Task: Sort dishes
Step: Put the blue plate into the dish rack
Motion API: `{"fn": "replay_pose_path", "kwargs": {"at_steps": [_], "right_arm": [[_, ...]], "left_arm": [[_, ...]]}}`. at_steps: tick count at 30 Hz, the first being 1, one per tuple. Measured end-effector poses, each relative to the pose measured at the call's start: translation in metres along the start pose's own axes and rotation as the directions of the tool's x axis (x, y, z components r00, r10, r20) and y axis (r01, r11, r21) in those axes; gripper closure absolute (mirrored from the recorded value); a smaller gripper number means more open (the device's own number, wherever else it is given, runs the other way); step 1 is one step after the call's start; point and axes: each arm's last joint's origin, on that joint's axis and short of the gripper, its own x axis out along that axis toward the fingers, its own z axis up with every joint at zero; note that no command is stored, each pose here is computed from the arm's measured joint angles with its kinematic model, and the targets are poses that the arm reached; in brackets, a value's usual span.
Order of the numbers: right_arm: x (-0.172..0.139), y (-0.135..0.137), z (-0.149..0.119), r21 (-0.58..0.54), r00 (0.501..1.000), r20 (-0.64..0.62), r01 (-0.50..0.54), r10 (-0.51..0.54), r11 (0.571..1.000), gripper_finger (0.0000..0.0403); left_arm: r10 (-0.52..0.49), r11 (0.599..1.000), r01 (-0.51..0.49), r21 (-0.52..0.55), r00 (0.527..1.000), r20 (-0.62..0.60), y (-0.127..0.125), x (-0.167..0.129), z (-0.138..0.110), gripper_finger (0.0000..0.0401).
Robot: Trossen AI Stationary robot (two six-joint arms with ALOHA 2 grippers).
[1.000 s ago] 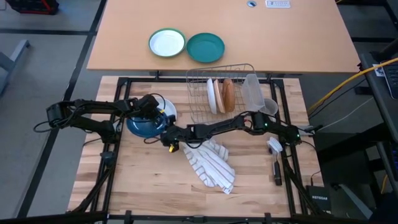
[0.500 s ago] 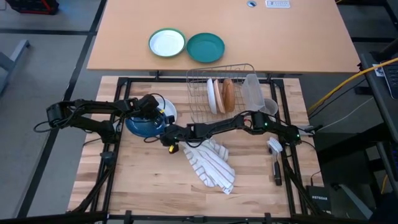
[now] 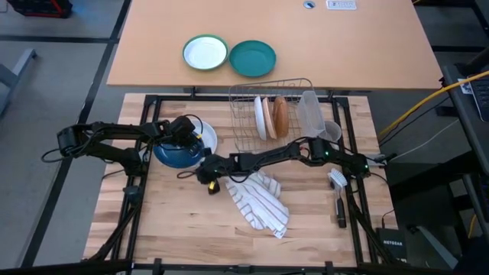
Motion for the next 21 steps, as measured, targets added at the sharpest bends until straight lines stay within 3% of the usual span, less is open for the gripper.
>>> {"fn": "replay_pose_path", "kwargs": {"at_steps": [6, 21], "right_arm": [[-0.0010, 0.0086, 0.0060, 0.007, 0.997, 0.049, -0.060, 0.060, 0.998, 0.0345], [-0.0013, 0.0068, 0.0046, 0.000, 0.997, -0.026, 0.077, -0.077, 0.997, 0.0345]], "left_arm": [[-0.020, 0.999, 0.020, -0.035, 1.000, -0.009, -0.0006, 0.0000, -0.0003, 0.0401], [-0.057, 0.997, 0.056, -0.050, 0.998, -0.026, -0.0016, -0.0001, -0.0010, 0.0401]]}}
